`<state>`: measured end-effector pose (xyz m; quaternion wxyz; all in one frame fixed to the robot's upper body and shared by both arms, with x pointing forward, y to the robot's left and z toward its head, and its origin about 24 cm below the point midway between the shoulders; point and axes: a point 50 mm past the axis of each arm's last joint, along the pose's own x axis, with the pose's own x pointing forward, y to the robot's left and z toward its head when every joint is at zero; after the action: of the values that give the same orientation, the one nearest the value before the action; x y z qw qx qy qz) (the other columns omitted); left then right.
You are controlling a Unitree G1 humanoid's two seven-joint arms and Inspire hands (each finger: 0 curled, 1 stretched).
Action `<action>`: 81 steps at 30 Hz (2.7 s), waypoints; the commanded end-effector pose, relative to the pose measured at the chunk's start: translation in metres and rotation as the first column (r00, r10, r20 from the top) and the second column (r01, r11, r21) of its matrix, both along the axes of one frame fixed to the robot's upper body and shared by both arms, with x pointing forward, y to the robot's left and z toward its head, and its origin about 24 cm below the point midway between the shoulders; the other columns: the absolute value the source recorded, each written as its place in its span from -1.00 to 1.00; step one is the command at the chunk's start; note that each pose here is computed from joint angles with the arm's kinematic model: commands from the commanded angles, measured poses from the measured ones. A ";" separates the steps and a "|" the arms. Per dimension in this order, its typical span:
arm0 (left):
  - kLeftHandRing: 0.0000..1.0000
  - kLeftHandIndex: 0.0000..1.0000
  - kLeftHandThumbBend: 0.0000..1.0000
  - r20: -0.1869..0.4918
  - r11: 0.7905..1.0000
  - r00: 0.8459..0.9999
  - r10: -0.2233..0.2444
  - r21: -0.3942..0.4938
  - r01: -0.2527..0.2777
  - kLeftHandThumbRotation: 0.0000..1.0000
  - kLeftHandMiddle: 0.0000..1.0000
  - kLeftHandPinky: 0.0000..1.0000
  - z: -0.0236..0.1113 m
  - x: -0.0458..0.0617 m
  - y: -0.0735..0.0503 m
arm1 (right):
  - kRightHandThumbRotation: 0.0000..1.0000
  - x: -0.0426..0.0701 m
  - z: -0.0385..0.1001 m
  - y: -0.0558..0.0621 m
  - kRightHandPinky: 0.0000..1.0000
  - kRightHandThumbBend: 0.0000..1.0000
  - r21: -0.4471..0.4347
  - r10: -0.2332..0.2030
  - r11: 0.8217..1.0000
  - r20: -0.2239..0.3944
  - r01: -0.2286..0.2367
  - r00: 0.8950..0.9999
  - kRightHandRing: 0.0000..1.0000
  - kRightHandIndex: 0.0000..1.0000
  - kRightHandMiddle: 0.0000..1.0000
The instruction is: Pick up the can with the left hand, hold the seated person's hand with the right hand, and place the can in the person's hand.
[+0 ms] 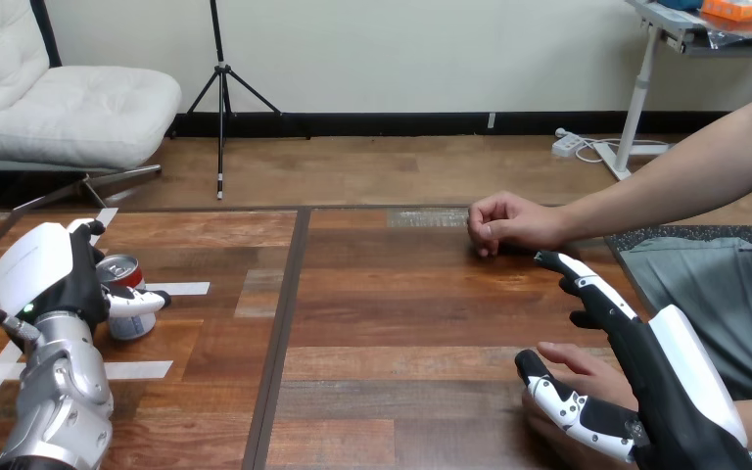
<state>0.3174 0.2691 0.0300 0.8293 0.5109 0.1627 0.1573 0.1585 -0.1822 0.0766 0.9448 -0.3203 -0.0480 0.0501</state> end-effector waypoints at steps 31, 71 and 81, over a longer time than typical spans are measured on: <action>0.57 0.66 0.64 0.082 1.000 0.997 -0.006 0.015 0.005 -0.64 0.66 0.30 0.024 0.027 -0.008 | -1.00 0.005 0.019 0.001 0.65 -0.33 -0.020 0.032 0.999 0.096 -0.030 0.995 0.83 0.80 0.88; 0.41 0.73 0.64 0.081 0.999 0.997 -0.001 0.050 -0.003 -0.67 0.57 0.18 0.017 0.028 -0.007 | -1.00 0.004 0.020 -0.001 0.66 -0.35 -0.024 0.029 0.999 0.099 -0.027 0.995 0.85 0.81 0.88; 0.40 0.74 0.63 0.081 0.999 0.997 0.008 0.033 -0.011 -0.74 0.57 0.14 0.017 0.030 -0.008 | -1.00 0.003 0.020 -0.002 0.66 -0.35 -0.026 0.027 0.999 0.096 -0.024 0.995 0.84 0.81 0.88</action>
<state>0.3239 0.2700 0.0165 0.8152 0.5236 0.1830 0.1665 0.1582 -0.1855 0.0776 0.9439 -0.3236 -0.0470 0.0460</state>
